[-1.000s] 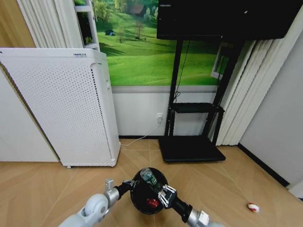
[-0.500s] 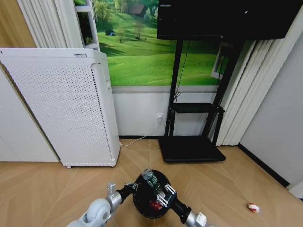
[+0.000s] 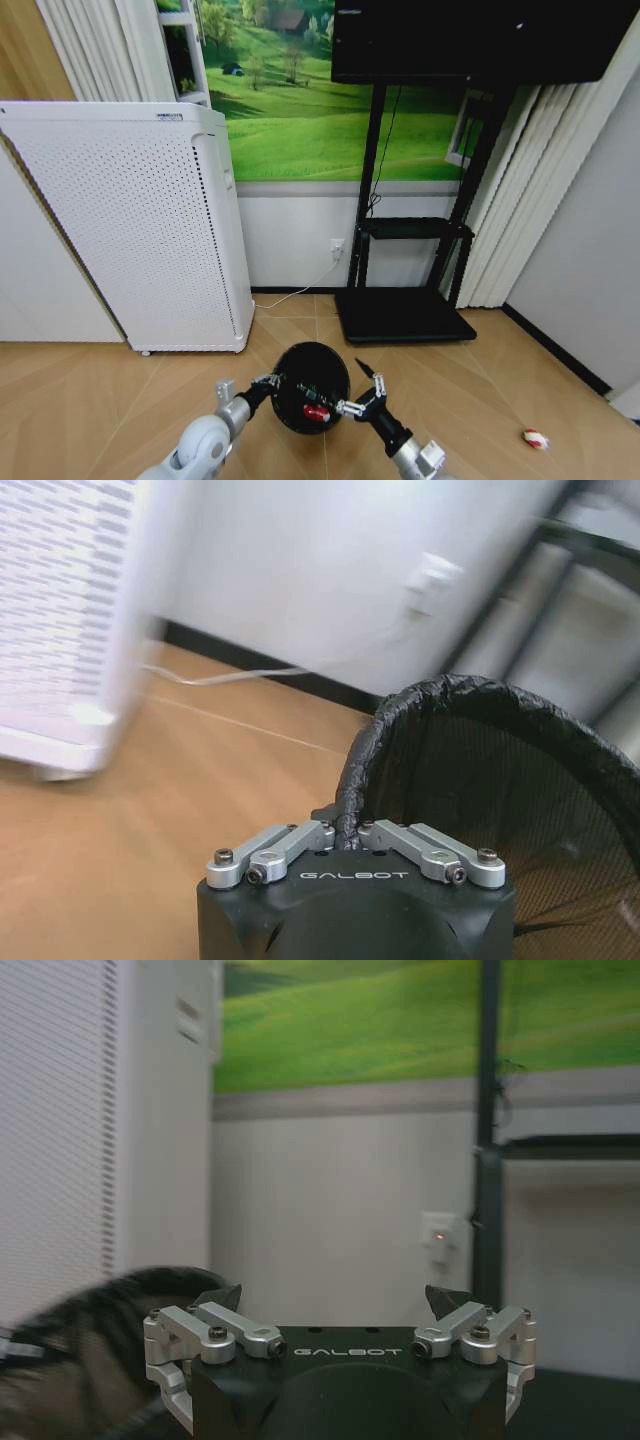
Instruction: Pick up the trash bin and place the garbage on the floor into it.
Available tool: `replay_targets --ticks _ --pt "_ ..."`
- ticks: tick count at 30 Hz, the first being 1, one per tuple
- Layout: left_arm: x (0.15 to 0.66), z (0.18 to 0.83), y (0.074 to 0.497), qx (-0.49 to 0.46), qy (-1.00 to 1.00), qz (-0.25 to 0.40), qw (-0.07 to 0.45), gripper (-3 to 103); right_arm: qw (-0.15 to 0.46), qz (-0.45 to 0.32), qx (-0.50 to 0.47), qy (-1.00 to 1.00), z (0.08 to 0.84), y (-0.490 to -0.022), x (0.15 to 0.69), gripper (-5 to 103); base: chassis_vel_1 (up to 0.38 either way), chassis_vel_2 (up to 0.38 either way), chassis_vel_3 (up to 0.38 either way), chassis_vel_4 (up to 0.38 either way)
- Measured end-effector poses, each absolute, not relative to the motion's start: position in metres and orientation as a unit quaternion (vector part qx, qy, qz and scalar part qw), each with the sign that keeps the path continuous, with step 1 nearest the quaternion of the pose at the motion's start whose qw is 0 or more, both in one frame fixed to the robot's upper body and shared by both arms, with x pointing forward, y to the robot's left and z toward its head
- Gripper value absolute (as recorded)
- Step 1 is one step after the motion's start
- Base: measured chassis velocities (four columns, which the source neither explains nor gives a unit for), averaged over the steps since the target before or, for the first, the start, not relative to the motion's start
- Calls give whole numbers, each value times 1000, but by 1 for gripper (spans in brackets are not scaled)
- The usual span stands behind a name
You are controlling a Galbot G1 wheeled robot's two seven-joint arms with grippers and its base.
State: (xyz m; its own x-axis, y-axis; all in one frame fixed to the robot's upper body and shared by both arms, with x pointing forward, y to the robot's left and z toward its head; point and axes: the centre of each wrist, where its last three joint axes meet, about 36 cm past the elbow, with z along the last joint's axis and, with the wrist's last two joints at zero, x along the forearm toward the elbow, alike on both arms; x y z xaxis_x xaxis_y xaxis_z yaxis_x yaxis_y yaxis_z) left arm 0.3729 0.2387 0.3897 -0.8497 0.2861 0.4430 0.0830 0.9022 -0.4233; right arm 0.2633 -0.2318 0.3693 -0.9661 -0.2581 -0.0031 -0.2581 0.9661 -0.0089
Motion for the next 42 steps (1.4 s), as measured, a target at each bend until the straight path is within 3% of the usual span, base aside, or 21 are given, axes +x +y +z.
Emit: replay_targets --ticks 2,6,21,36,42 --pt "380 404 253 -54 -949 201 238 3 -35 -8 -54 998 364 -235 266 100 0 0 0 0" --pt "383 422 266 -26 -949 223 220 3 -65 5 -4 998 357 -235 269 100 0 0 0 0" --pt "357 420 286 13 -944 244 220 3 -92 10 18 996 340 -221 245 100 -110 -99 96 97" --pt "343 415 297 34 -942 250 222 3 -112 -18 40 993 298 -232 249 100 -299 -283 294 301" --pt "339 412 303 41 -940 254 223 3 -197 -101 74 972 242 -281 259 100 -206 -238 201 175"
